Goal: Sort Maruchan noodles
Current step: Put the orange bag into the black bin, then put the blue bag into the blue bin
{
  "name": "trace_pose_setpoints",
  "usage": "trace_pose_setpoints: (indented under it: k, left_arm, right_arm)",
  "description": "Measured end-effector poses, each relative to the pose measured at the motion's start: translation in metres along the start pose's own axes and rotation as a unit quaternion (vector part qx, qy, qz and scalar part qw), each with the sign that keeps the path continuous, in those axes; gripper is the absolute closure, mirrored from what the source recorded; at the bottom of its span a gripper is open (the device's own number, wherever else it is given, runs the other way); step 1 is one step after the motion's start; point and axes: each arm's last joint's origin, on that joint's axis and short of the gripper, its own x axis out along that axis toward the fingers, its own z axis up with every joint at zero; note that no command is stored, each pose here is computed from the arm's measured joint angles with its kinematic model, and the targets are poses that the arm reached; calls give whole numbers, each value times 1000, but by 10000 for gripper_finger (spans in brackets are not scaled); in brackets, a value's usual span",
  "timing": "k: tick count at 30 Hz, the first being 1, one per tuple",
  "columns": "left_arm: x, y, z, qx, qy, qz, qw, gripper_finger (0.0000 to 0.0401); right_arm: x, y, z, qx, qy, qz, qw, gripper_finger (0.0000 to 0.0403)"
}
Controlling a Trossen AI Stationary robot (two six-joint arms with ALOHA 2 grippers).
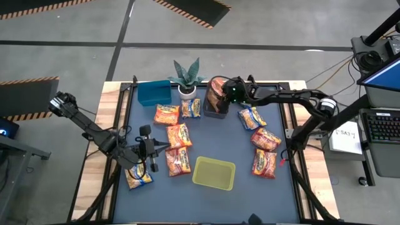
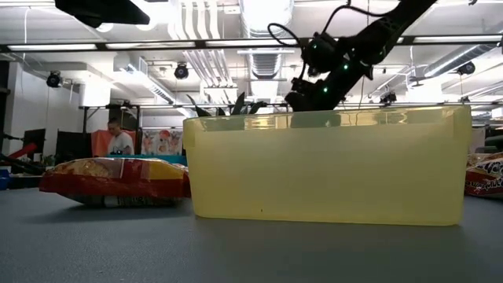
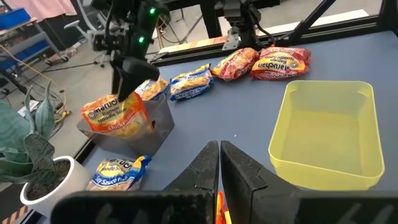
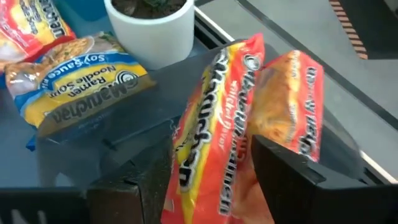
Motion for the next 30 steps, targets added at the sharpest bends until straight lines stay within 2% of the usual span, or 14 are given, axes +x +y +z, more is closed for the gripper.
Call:
trace_pose_setpoints:
  k: [6, 13, 22, 30]
  left_arm:
    - [2, -2, -2, -14, 5, 3, 1000, 401]
    - [14, -8, -9, -20, 25, 17, 999, 401]
    - [39, -15, -19, -8, 53, 48, 997, 401]
    - [62, -12, -31, 5, 90, 73, 993, 401]
  right_arm:
    - [-35, 7, 8, 27, -8, 14, 999, 193]
    - [-78, 48, -1, 20, -32, 86, 996, 197]
    - [-103, 106, -53, -52, -26, 196, 979, 197]
    - [-102, 121, -88, -62, -86, 252, 962, 197]
